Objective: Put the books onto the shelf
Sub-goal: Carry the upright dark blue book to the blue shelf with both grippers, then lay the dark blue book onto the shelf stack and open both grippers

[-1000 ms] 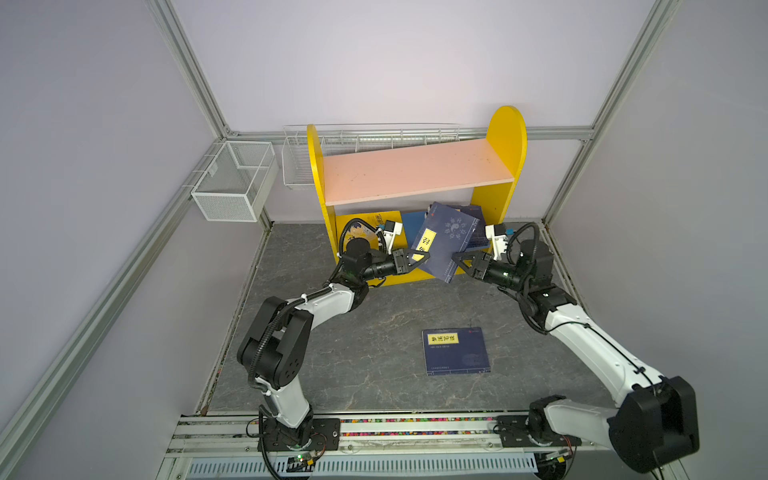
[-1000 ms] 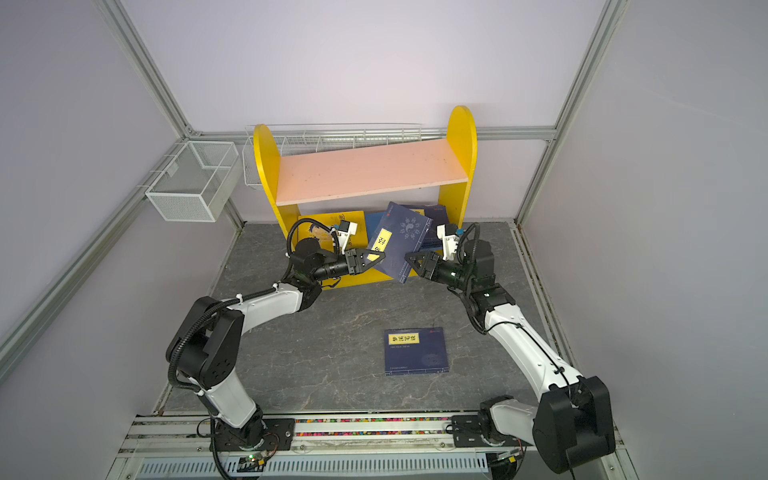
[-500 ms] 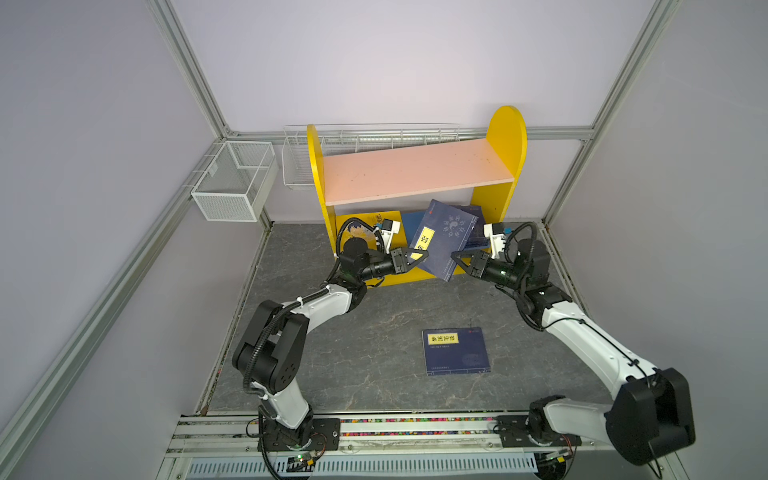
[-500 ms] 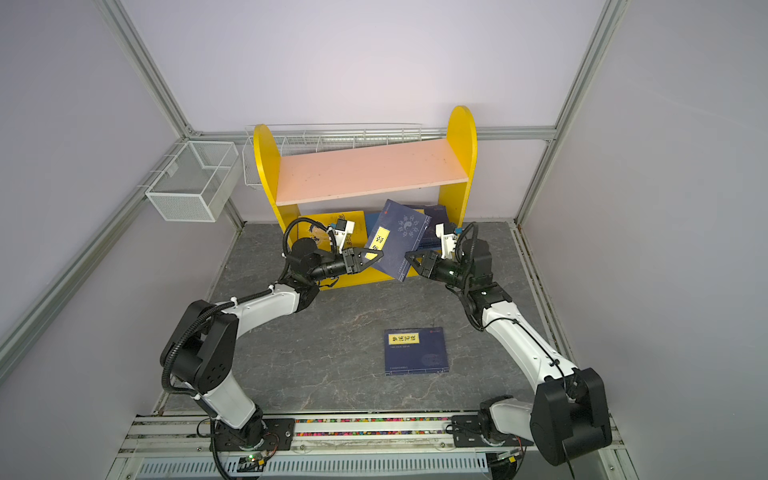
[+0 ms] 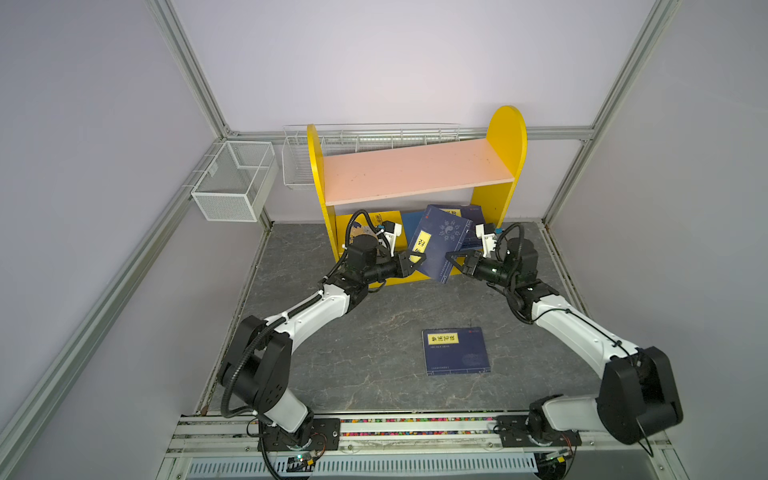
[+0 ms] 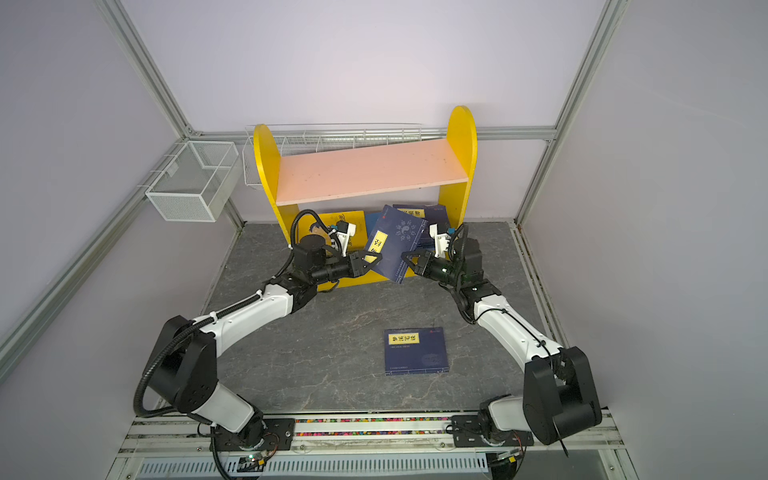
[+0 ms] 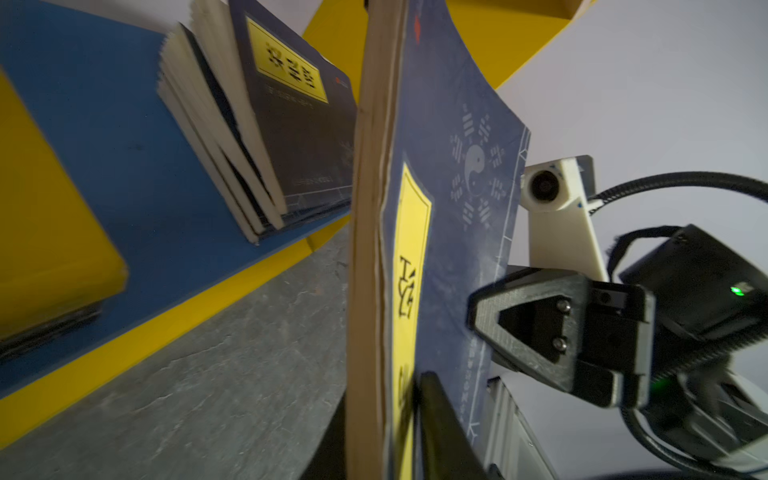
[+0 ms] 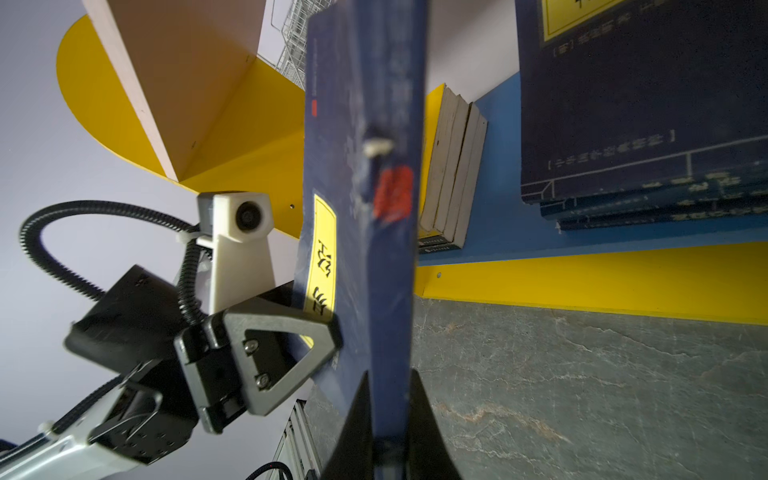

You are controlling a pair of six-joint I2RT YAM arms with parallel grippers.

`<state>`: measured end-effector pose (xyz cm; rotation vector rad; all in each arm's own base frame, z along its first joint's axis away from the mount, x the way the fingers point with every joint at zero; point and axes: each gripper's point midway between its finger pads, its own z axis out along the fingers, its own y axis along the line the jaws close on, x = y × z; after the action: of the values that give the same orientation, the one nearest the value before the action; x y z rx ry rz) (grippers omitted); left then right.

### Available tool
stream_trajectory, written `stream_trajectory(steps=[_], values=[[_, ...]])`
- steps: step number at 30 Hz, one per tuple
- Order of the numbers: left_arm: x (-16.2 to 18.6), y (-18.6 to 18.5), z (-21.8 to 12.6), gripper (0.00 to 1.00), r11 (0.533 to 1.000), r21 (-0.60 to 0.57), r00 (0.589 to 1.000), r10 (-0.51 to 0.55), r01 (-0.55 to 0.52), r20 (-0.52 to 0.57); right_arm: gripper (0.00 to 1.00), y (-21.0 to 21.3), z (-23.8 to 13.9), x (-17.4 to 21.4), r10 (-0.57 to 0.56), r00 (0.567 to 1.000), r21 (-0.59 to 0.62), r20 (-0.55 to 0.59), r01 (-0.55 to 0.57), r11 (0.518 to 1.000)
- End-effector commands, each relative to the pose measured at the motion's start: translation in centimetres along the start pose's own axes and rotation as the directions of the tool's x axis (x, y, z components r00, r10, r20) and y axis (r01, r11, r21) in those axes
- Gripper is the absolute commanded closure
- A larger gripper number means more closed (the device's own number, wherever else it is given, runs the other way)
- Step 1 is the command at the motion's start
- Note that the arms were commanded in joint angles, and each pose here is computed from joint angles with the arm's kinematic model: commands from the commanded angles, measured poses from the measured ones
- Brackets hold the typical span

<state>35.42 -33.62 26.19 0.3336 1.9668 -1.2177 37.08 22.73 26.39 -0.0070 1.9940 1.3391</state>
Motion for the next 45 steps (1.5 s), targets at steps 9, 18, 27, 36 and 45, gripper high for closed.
stream_trajectory(steps=[9,18,27,36,45], values=[[-2.7,8.3,-11.0,0.23,0.769,-0.639,0.946,0.185,0.030,0.267,0.92,-0.9,0.0,-9.7,0.060,0.951,-0.025,0.304,-0.055,0.998],[-2.0,8.6,-11.4,0.22,0.753,-0.659,0.954,0.192,0.008,0.231,0.92,-1.7,0.9,-12.6,0.161,0.899,-0.079,0.408,-0.141,0.987],[-1.7,8.7,-11.3,0.22,0.749,-0.663,0.957,0.203,-0.015,0.208,0.89,-3.1,-0.3,-11.9,0.188,0.835,0.042,0.517,-0.244,0.969],[-1.1,8.7,-11.4,0.21,0.757,-0.653,0.962,0.192,-0.018,0.195,0.85,-3.6,1.3,-12.9,0.359,0.734,-0.101,0.576,-0.372,0.923],[-0.7,9.0,-12.2,0.21,0.744,-0.668,0.962,0.199,-0.023,0.188,0.79,-4.3,3.0,-12.8,0.431,0.670,-0.129,0.604,-0.451,0.883]])
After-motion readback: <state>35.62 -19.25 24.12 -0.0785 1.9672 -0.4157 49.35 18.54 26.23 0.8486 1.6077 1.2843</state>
